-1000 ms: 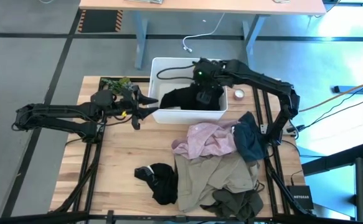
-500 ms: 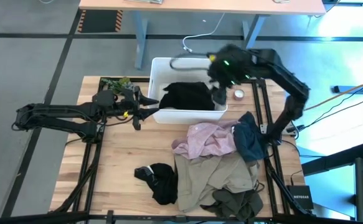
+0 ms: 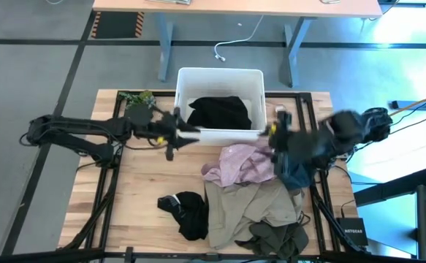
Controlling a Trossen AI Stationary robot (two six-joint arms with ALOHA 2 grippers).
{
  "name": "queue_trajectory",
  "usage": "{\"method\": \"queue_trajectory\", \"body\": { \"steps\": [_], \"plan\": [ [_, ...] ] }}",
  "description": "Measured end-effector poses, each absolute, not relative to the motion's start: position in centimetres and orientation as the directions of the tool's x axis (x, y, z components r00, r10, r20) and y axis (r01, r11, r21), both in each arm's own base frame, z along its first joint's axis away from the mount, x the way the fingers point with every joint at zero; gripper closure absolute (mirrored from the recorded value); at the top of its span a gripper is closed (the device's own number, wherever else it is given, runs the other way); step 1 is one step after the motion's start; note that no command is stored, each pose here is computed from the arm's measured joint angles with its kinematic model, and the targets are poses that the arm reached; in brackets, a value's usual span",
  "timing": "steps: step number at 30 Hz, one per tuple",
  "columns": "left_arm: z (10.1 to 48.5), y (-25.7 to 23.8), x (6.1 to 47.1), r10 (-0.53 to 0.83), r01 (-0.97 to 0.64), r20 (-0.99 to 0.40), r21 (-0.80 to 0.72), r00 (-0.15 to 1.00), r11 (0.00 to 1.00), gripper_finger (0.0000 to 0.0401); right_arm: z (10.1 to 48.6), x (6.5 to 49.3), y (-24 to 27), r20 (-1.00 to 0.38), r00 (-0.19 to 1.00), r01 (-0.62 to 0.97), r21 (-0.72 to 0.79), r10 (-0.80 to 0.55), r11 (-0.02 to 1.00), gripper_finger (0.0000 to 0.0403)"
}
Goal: Sort clothes
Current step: Put the black underwear in the white bin
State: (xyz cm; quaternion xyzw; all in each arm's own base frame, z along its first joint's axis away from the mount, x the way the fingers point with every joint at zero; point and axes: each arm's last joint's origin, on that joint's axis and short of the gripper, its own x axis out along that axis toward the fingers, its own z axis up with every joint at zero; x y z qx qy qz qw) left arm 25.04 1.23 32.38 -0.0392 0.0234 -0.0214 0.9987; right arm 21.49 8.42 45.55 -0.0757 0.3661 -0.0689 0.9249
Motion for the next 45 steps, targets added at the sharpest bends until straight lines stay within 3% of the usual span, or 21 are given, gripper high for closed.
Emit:
{"method": "queue_trajectory", "body": {
  "steps": [6,16,24,37,45],
  "plan": [
    [32.6,-3.4,27.0,-0.064,0.085,-0.330,0.051,0.942,0.995,0.0244,41.2,20.5,13.6,-0.634,0.756,0.084,-0.149,-0.161,0.985,0.0159],
    [26.6,-10.9,28.2,-0.221,0.307,-0.631,0.029,0.744,0.951,0.0244,36.3,18.8,20.0,-0.541,0.838,0.061,-0.045,-0.075,0.997,0.0159],
    [22.8,-14.1,28.7,-0.242,0.368,-0.735,0.012,0.634,0.930,0.0244,36.2,18.2,20.9,-0.449,0.883,0.126,-0.053,-0.136,0.991,0.0159],
    [15.0,-15.9,30.2,-0.261,0.396,-0.881,-0.093,0.394,0.913,0.0245,36.1,18.2,20.8,-0.458,0.879,0.118,-0.062,-0.133,0.991,0.0159],
    [12.6,-16.0,30.9,-0.219,0.343,-0.903,-0.087,0.370,0.935,0.0248,35.9,18.1,20.7,-0.468,0.872,0.118,-0.085,-0.144,0.989,0.0159]
  ]
}}
